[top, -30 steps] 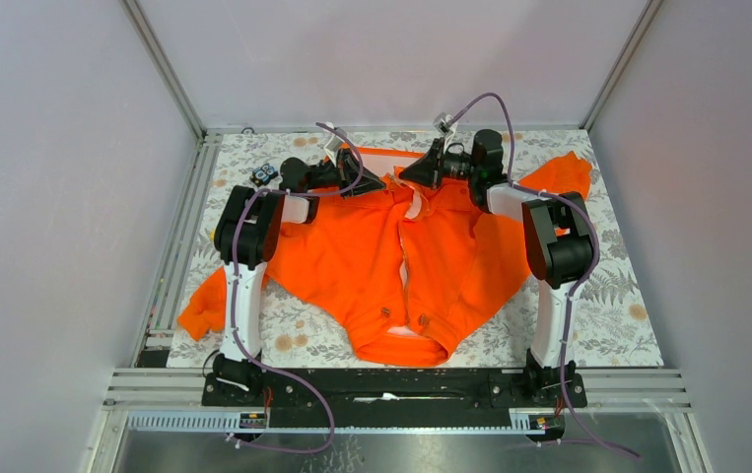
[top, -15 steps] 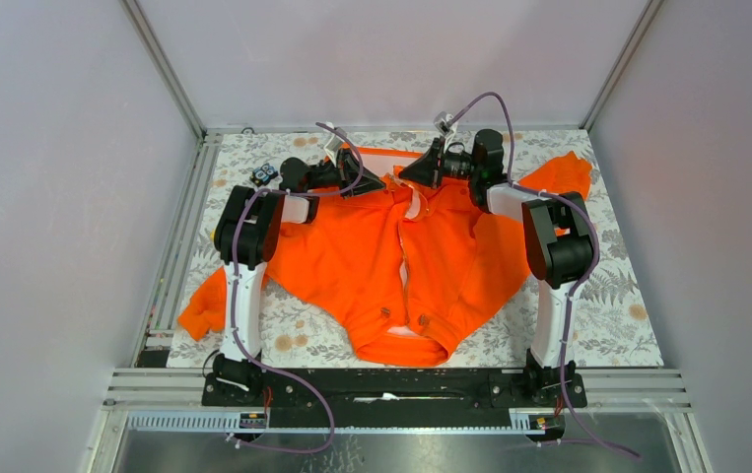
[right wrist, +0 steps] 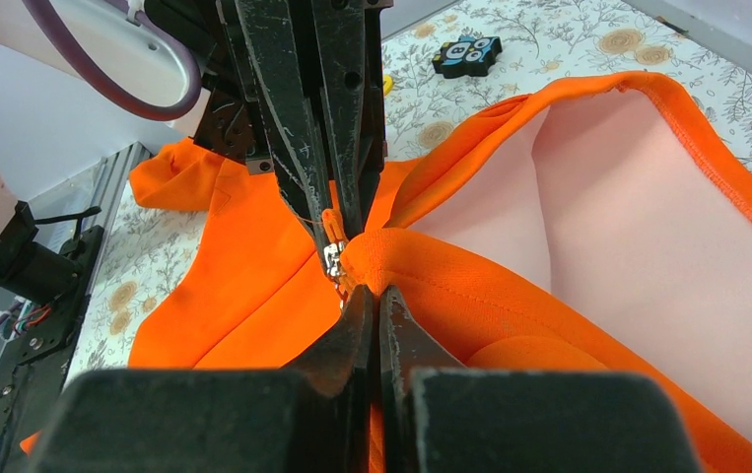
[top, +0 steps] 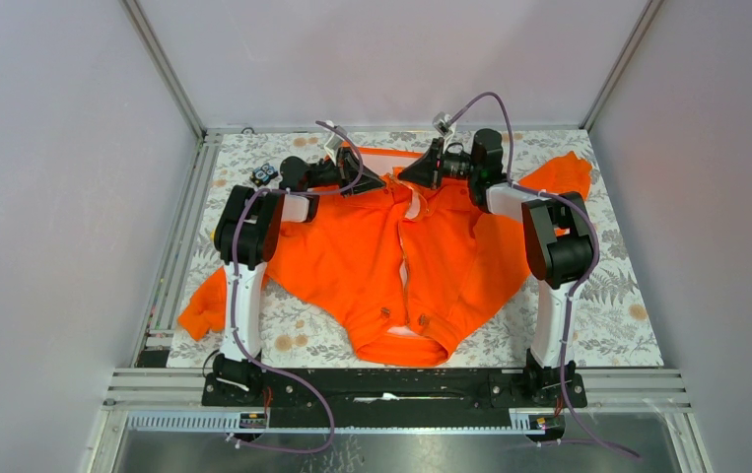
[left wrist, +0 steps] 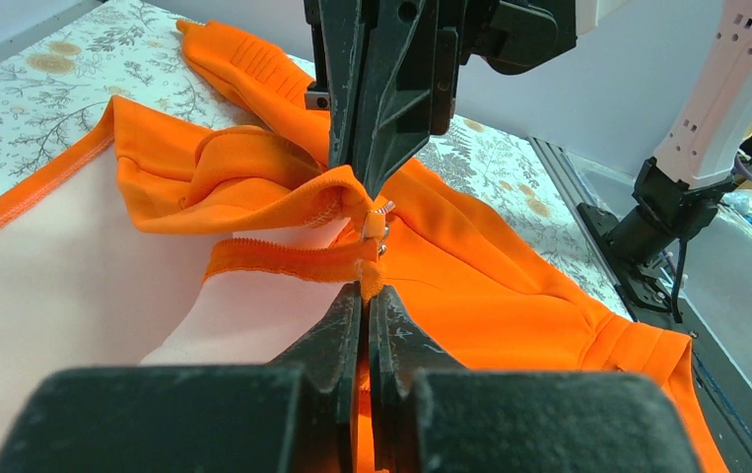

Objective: Zip up the jacket

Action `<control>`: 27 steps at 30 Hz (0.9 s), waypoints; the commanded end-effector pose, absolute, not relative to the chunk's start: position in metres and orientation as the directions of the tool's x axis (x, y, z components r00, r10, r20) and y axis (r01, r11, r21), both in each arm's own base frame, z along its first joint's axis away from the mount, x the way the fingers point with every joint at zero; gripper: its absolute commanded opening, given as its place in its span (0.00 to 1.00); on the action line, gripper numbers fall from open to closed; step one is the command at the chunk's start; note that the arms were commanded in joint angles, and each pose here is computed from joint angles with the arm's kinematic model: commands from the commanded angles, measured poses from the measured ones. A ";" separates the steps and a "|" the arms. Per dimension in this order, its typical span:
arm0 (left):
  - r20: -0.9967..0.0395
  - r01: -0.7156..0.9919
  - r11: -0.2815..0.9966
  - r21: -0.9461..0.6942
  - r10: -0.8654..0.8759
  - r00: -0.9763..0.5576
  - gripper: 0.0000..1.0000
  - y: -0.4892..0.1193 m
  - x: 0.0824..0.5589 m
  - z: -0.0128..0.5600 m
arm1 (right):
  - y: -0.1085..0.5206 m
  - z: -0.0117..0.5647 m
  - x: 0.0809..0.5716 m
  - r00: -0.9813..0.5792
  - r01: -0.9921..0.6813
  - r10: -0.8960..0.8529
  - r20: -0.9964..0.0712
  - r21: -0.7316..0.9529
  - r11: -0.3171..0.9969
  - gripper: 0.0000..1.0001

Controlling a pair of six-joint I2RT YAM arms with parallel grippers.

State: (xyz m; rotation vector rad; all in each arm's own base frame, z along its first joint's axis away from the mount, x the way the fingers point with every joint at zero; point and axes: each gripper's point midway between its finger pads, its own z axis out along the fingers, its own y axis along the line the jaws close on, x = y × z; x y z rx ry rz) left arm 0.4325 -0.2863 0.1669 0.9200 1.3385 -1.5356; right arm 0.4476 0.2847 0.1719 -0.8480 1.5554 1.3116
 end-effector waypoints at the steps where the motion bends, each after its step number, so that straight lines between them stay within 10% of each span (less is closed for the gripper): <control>1: -0.967 0.978 -0.077 -0.192 -0.156 -0.202 0.00 -0.291 0.428 0.190 | 0.296 0.207 0.444 -0.259 -0.952 0.056 -0.964 0.265 0.152 0.00; 27: -0.963 0.973 -0.082 -0.214 -0.151 -0.225 0.00 -0.292 0.428 0.188 | 0.292 0.217 0.446 -0.215 -0.951 0.058 -0.975 0.223 0.216 0.00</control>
